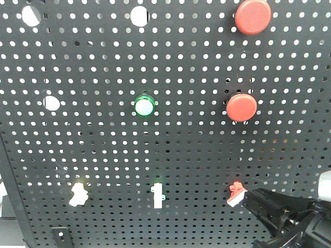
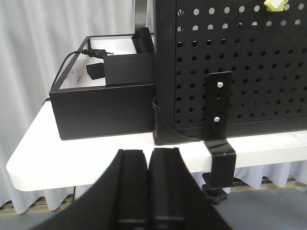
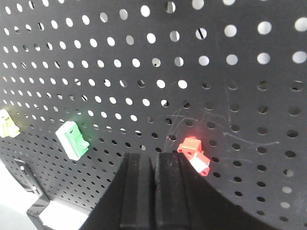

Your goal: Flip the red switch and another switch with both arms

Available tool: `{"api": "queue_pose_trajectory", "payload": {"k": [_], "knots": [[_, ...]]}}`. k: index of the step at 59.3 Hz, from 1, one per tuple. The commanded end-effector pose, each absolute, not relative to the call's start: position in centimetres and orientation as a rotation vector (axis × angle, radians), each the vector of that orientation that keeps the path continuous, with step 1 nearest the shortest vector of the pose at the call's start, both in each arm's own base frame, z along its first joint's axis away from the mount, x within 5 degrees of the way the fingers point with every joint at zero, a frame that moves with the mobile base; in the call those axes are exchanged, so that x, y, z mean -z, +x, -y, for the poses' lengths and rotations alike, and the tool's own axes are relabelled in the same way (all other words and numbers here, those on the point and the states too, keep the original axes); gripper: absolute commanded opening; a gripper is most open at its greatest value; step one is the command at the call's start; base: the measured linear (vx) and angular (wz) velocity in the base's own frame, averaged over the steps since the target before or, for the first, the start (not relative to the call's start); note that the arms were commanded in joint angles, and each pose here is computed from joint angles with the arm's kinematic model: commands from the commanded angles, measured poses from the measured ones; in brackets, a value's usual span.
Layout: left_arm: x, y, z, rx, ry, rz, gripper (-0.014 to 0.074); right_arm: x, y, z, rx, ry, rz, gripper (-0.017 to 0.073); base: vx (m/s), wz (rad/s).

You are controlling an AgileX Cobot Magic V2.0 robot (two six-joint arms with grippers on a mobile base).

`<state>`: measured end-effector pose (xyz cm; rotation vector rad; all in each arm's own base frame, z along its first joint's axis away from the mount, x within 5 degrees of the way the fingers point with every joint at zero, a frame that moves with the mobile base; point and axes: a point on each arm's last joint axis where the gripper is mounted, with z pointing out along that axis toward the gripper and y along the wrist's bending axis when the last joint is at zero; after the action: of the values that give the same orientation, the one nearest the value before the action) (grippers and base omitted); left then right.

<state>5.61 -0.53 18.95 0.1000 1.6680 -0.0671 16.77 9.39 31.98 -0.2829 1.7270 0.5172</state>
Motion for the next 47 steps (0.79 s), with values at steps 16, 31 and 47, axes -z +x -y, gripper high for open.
{"api": "queue_pose_trajectory", "payload": {"k": [16, 31, 47], "knots": [[-19.1, 5.6, 0.6, 0.087, 0.091, -1.6, 0.0002, -34.0, 16.8, -9.5, -0.543, -0.276, -1.606, -0.0006, 0.0, 0.0], [-19.1, 5.6, 0.6, 0.087, 0.091, -1.6, 0.0002, -31.9, 14.6, -7.7, -0.499, -0.274, -1.609, -0.0006, 0.0, 0.0], [-19.1, 5.6, 0.6, 0.087, 0.091, -1.6, 0.0002, -24.4, 9.2, -1.9, -0.26, -0.063, -1.589, -0.0006, 0.0, 0.0]]}}
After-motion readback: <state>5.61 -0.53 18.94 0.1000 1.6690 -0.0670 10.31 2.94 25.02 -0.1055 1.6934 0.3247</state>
